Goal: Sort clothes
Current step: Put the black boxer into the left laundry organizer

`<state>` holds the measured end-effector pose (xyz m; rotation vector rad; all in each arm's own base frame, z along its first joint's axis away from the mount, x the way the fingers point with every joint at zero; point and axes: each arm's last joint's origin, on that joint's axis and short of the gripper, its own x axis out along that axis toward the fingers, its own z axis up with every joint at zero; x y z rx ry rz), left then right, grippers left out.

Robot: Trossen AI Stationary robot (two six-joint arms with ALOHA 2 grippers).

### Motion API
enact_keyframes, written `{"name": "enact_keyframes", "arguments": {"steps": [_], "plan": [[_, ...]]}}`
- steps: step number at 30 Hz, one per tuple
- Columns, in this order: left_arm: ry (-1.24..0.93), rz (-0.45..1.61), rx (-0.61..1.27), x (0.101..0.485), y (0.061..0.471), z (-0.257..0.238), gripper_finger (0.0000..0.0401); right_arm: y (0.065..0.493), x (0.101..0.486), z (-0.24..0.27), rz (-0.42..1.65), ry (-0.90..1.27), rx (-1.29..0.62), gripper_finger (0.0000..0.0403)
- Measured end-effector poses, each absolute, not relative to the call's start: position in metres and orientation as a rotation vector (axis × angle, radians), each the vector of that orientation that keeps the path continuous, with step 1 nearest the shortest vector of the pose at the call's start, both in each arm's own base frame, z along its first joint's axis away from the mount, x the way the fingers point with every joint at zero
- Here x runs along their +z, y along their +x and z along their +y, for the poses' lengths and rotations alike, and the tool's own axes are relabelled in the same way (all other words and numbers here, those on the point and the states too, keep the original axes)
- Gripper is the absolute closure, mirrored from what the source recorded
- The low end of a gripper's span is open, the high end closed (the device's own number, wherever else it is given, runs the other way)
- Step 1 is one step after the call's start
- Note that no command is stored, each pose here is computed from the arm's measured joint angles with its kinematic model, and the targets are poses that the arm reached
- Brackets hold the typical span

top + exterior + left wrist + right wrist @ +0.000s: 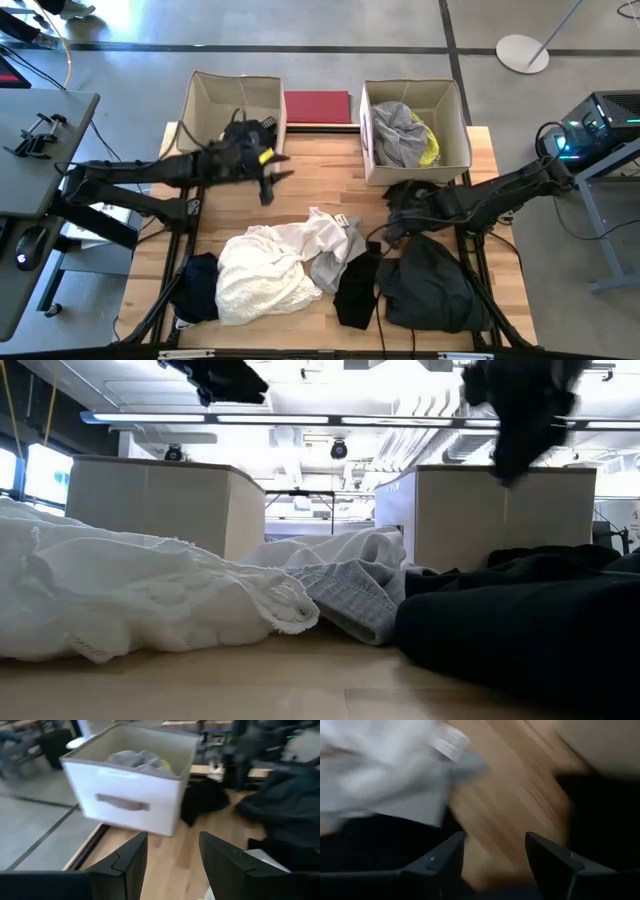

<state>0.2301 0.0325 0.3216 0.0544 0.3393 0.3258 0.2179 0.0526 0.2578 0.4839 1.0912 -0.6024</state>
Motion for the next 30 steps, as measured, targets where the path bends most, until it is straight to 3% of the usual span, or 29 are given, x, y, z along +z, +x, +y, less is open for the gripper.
{"name": "enact_keyframes", "arguments": {"steps": [8,13,17,21,27,30], "plan": [[0.057,0.307,0.226,0.289,0.236,0.008,0.0234,0.178,0.191,0.042,1.285,0.562,-0.928,0.0201],[0.049,0.312,0.202,0.285,0.235,0.002,0.0234,0.161,0.155,0.024,1.232,0.611,-1.112,0.0201],[0.048,0.298,0.196,0.287,0.236,0.001,0.0234,0.154,0.131,0.01,1.182,0.673,-1.145,0.0207],[0.053,0.292,0.196,0.287,0.236,0.001,0.0234,0.152,0.12,0.001,1.167,0.696,-1.113,0.0254],[0.054,0.291,0.196,0.287,0.236,0.001,0.0234,0.162,0.128,0.003,1.21,0.633,-0.986,0.0383],[0.055,0.292,0.196,0.287,0.236,0.001,0.0234,0.176,0.139,0.009,1.186,0.636,-0.894,0.0384]]}}
